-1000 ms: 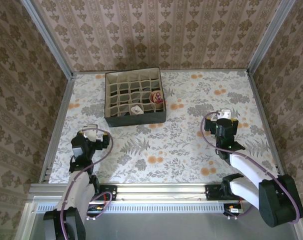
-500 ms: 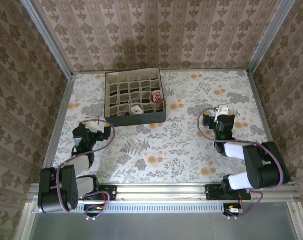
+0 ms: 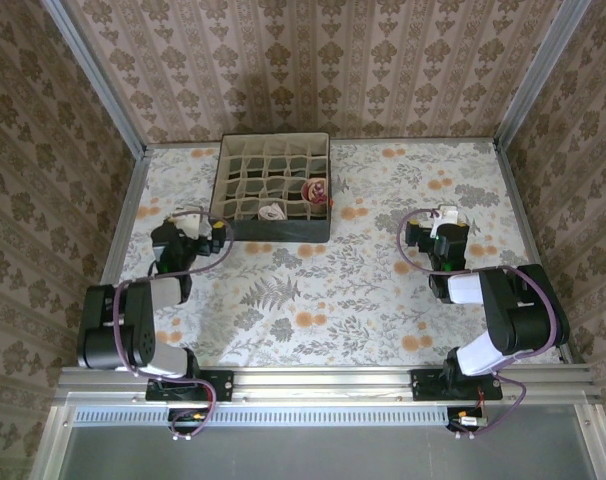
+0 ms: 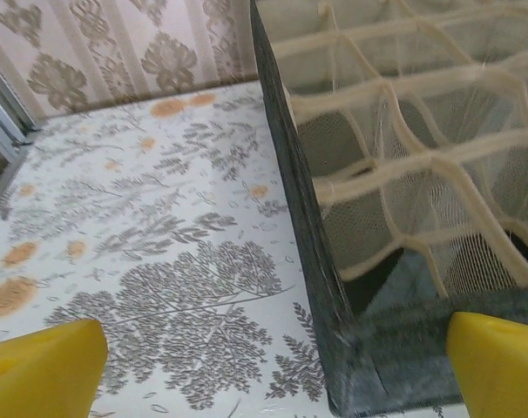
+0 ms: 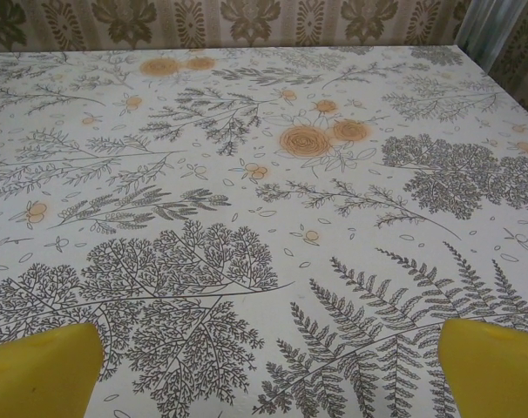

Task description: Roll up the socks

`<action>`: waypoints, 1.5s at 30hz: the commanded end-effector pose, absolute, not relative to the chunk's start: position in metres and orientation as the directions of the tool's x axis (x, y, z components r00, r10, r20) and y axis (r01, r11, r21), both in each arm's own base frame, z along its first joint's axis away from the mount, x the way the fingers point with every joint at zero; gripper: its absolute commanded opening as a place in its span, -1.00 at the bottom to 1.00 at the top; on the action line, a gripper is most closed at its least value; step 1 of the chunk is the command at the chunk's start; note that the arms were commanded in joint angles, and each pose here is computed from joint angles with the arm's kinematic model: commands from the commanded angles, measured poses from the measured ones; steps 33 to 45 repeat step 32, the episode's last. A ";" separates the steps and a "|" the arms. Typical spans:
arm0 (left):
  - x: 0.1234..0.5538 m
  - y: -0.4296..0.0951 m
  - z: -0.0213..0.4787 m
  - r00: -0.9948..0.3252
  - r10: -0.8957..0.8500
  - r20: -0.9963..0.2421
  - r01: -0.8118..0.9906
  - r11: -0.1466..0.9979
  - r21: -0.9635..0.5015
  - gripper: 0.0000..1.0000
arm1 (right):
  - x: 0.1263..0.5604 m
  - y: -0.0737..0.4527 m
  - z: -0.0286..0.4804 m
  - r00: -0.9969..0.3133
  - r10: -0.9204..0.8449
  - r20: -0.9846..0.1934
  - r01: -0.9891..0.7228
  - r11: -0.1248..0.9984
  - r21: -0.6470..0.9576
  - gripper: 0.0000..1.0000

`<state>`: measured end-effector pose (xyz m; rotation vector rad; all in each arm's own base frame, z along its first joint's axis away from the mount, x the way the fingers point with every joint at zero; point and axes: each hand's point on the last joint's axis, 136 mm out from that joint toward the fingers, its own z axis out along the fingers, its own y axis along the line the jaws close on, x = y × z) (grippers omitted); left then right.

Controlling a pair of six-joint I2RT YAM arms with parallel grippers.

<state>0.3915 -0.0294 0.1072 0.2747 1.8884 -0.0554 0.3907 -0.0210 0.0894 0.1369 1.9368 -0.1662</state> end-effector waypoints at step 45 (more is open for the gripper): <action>0.400 -0.016 0.097 -0.314 0.121 -0.942 0.126 0.988 0.084 1.00 | 0.396 -0.018 0.099 -0.330 0.037 -0.943 0.162 0.987 -0.018 1.00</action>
